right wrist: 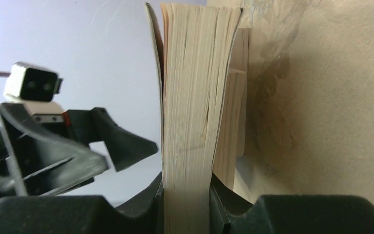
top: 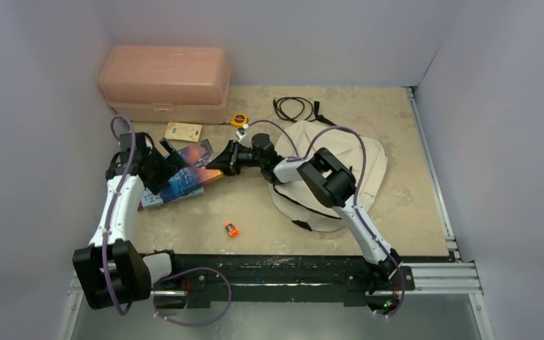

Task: Pack the student bag
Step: Pick up the book from the center of the board, then place the book in the student bag.

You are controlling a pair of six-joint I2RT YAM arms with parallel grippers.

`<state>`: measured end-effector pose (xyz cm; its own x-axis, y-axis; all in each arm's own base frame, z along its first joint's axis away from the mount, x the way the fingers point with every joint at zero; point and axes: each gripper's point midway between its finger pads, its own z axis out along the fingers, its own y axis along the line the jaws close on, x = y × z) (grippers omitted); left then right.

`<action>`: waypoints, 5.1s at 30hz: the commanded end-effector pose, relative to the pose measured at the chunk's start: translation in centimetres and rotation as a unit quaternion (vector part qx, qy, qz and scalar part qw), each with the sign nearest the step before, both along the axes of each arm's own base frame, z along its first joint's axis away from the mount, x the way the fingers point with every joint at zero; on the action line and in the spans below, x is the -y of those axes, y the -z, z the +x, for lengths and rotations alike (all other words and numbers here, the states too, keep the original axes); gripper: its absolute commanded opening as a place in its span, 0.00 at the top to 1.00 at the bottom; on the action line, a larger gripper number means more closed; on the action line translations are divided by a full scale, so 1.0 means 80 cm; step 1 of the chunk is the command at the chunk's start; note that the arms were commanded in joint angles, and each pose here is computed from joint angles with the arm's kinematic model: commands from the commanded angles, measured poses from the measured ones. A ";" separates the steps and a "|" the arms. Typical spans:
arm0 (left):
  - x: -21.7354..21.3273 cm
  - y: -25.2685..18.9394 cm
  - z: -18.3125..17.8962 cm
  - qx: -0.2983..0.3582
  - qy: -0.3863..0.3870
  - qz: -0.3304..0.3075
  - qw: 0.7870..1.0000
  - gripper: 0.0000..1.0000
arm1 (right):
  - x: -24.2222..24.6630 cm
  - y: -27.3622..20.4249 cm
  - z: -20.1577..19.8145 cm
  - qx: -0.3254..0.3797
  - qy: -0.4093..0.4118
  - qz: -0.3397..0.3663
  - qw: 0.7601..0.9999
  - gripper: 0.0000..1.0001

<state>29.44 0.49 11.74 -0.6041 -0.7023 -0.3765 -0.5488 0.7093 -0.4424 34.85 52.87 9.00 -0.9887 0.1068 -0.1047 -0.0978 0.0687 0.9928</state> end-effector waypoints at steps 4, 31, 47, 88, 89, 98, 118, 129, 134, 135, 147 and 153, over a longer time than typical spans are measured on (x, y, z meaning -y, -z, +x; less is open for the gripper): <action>0.061 -0.094 -0.034 0.131 0.109 -0.061 0.983 0.01 | 0.060 -0.188 -0.017 0.078 -0.007 0.101 0.992 1.00; 0.166 -0.185 -0.102 0.210 0.080 -0.354 0.908 0.00 | 0.285 -0.307 -0.123 0.057 0.001 0.142 0.988 1.00; 0.213 -0.212 -0.086 0.253 0.116 -0.418 0.865 0.48 | 0.282 -0.300 -0.131 0.025 -0.019 0.187 0.982 1.00; 0.152 -0.187 -0.144 0.248 0.071 -0.223 0.940 1.00 | 0.397 -0.035 -0.103 0.362 0.014 -0.745 0.560 0.40; 0.153 -0.187 -0.145 0.247 0.073 -0.223 0.940 1.00 | 0.401 -0.032 -0.103 0.358 0.014 -0.754 0.550 0.41; 0.158 -0.188 -0.145 0.243 0.092 -0.223 0.940 1.00 | 0.420 -0.047 -0.107 0.345 0.043 -0.776 0.526 0.41; 0.175 -0.192 -0.130 0.238 0.120 -0.247 0.931 1.00 | 0.430 -0.054 -0.144 0.306 0.038 -0.749 0.586 0.27; 0.178 -0.193 -0.128 0.237 0.128 -0.252 0.929 1.00 | 0.446 -0.076 -0.145 0.312 0.094 -0.736 0.593 0.61; 0.180 -0.199 -0.128 0.244 0.131 -0.258 0.926 1.00 | 0.460 -0.076 -0.123 0.299 0.129 -0.773 0.544 0.73; 0.181 -0.201 -0.129 0.245 0.132 -0.259 0.925 1.00 | 0.461 -0.072 -0.120 0.297 0.132 -0.780 0.535 0.69; 0.181 -0.207 -0.142 0.248 0.136 -0.266 0.922 1.00 | 0.389 -0.051 -0.112 0.385 0.098 -0.660 0.638 0.48; 0.182 -0.210 -0.141 0.251 0.135 -0.270 0.920 1.00 | 0.358 -0.063 -0.114 0.433 0.066 -0.606 0.664 0.60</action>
<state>17.53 -12.97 22.95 -0.6498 -0.7217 -0.2384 -0.2072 0.4700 -0.8580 24.74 20.87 12.29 -0.5812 -0.5194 -0.6264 -0.4350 0.8489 -0.3003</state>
